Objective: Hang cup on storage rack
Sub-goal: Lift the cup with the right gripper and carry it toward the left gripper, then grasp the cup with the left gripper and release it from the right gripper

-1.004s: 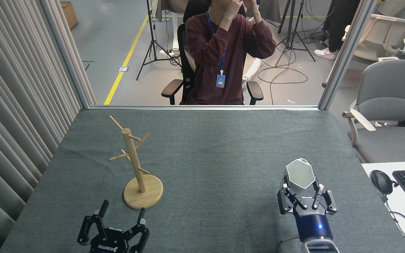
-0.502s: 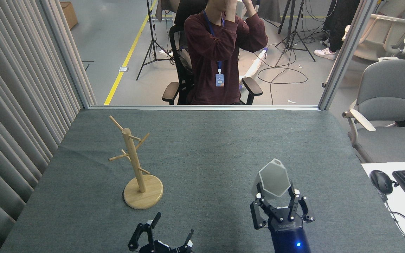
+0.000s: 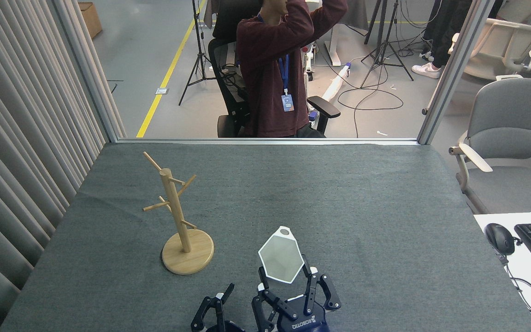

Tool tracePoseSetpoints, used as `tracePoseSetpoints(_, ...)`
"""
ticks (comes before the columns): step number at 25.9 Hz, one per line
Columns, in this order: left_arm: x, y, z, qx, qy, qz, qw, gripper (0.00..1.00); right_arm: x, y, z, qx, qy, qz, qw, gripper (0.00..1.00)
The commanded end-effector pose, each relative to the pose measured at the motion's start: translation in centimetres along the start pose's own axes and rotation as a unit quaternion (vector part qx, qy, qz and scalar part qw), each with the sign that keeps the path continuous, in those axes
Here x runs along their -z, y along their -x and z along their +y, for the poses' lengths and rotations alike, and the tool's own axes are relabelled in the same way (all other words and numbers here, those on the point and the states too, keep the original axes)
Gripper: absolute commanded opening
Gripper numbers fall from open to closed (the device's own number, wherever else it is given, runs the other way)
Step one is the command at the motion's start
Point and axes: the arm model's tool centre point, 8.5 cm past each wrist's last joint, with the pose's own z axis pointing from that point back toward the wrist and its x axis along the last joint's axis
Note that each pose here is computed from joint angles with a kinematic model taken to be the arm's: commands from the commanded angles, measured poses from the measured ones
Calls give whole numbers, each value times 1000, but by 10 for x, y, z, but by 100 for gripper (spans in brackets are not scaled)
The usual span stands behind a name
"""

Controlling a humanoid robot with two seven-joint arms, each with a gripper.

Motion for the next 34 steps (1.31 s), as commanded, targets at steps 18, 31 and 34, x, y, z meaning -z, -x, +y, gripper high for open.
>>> tracePoseSetpoints(18,3,7,5,5,-8,19,1000,99,-33,-58,0,-1,-16,-56,998,66)
tracePoseSetpoints(31,9,15,13,13,-26,27,999,99,-33,-54,1,-4,-16,-49,999,66)
tracePoseSetpoints(34,9,16,13,15,-27,24,999,79,-33,-54,1,-4,-16,-49,999,66)
